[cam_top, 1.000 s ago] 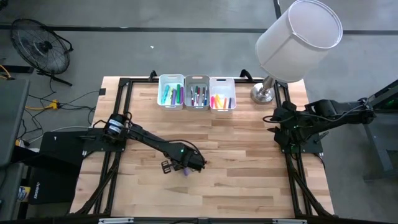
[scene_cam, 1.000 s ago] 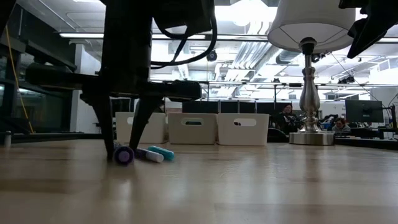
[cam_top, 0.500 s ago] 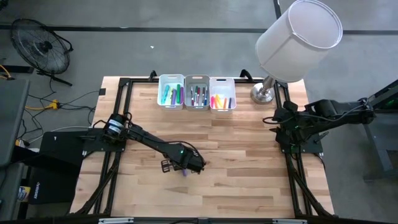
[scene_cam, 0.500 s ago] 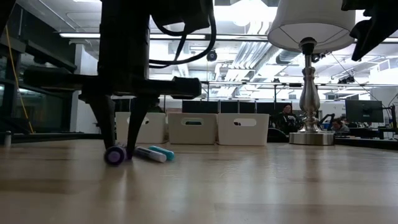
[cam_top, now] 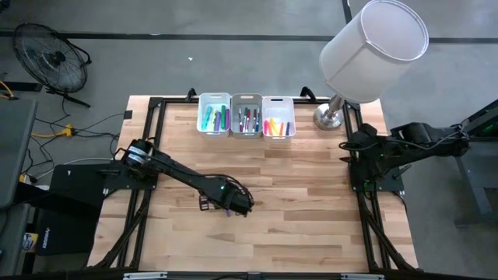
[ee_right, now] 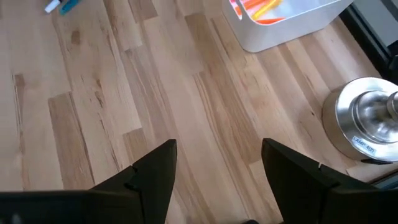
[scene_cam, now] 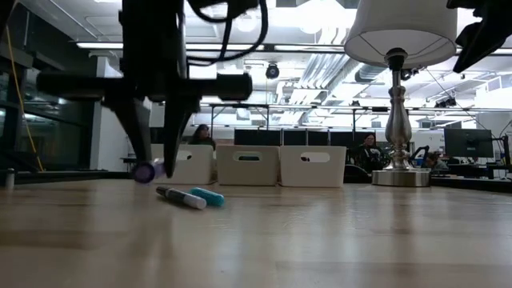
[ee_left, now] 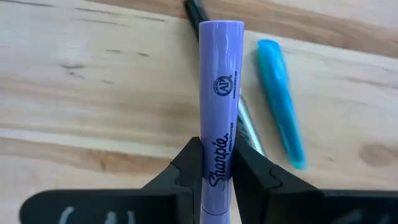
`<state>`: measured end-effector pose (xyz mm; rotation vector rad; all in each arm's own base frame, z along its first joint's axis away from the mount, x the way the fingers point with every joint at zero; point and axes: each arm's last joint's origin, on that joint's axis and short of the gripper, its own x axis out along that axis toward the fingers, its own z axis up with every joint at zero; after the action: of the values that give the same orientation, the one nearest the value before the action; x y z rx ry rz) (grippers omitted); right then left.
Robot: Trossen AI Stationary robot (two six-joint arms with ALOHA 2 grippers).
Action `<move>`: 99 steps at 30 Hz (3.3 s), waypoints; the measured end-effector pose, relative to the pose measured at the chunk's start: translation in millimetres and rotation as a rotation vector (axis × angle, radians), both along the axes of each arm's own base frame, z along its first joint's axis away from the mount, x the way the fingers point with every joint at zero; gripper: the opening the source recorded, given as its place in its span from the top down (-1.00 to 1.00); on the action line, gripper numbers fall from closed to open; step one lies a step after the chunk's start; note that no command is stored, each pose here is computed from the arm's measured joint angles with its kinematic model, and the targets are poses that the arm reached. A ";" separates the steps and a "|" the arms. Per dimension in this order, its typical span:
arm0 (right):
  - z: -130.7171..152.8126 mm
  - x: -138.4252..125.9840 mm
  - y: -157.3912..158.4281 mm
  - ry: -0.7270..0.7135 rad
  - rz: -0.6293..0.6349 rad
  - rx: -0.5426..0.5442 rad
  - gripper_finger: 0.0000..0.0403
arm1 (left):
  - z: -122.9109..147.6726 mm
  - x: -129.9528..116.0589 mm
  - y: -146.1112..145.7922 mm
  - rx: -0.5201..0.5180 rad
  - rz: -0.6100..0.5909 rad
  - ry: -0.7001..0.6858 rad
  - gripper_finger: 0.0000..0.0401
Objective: Pick & Place Markers
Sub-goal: Put the purple highlighter pen into the left white bin, then put the black marker pen into the gray bin
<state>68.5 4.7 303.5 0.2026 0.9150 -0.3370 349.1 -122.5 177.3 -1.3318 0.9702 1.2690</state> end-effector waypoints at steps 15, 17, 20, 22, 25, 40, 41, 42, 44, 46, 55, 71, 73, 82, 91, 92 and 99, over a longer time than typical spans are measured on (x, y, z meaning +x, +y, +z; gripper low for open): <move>0.7 -2.0 -1.0 -0.013 -0.008 -0.019 -0.11 | 28.5 -3.1 17.6 0.056 0.013 -0.082 0.72; 0.6 -2.0 -1.0 -0.013 -0.008 -0.019 -0.11 | 30.7 0.9 22.5 0.048 -0.004 -0.105 0.72; 0.7 -2.0 -1.0 -0.013 -0.008 -0.020 -0.11 | 35.6 -0.9 31.9 0.049 -0.032 -0.096 0.71; 0.7 -2.0 -1.0 -0.013 -0.008 -0.020 -0.11 | 44.7 1.4 39.1 0.044 -0.034 -0.138 0.71; 0.6 -1.9 -1.0 -0.012 -0.009 -0.021 -0.11 | 52.4 -2.8 51.7 0.071 -0.043 -0.132 0.72; 1.6 -0.4 -0.7 -0.031 -0.012 -0.012 -0.11 | 100.9 -23.8 157.0 0.213 -0.114 -0.163 0.72; 1.6 -0.4 -0.7 -0.032 -0.015 -0.011 -0.11 | 102.0 -27.5 167.6 0.219 -0.122 -0.144 0.72; 1.6 -0.5 -0.7 -0.033 -0.019 -0.009 -0.11 | 103.5 -31.2 178.3 0.224 -0.131 -0.131 0.72; 1.7 -0.4 -1.0 -0.039 -0.041 -0.007 -0.11 | 105.4 -36.2 202.3 0.232 -0.147 -0.118 0.72; 1.9 -0.4 -1.7 -0.050 -0.078 -0.008 -0.11 | 102.9 -43.9 226.4 0.222 -0.167 -0.085 0.72; 2.7 -0.5 -4.1 -0.107 -0.241 0.007 -0.11 | 96.9 -79.6 316.3 0.253 -0.171 -0.045 0.72; 4.2 -0.7 -7.7 -0.204 -0.456 0.006 -0.11 | 73.6 -86.6 348.1 0.231 -0.285 0.023 0.72; 4.4 -0.8 -8.0 -0.209 -0.462 -0.003 -0.11 | 69.4 -84.4 349.5 0.217 -0.303 0.017 0.72; 4.6 -0.9 -8.4 -0.232 -0.507 0.013 -0.11 | 49.4 -78.6 354.3 0.161 -0.302 0.053 0.72; 4.2 -0.7 -7.6 -0.227 -0.509 0.053 -0.11 | 40.6 -75.5 355.9 0.135 -0.284 0.058 0.33; 4.2 -0.8 -7.6 -0.226 -0.508 0.052 -0.11 | 40.6 -75.4 356.0 0.135 -0.284 0.056 0.28; 3.5 -1.6 -7.7 -0.210 -0.495 0.040 -0.11 | 53.1 -77.3 347.9 0.120 -0.306 0.010 0.15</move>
<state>66.9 -3.0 307.1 0.4950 0.6556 -0.7412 271.8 225.4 230.4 -1.0401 1.0439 1.0817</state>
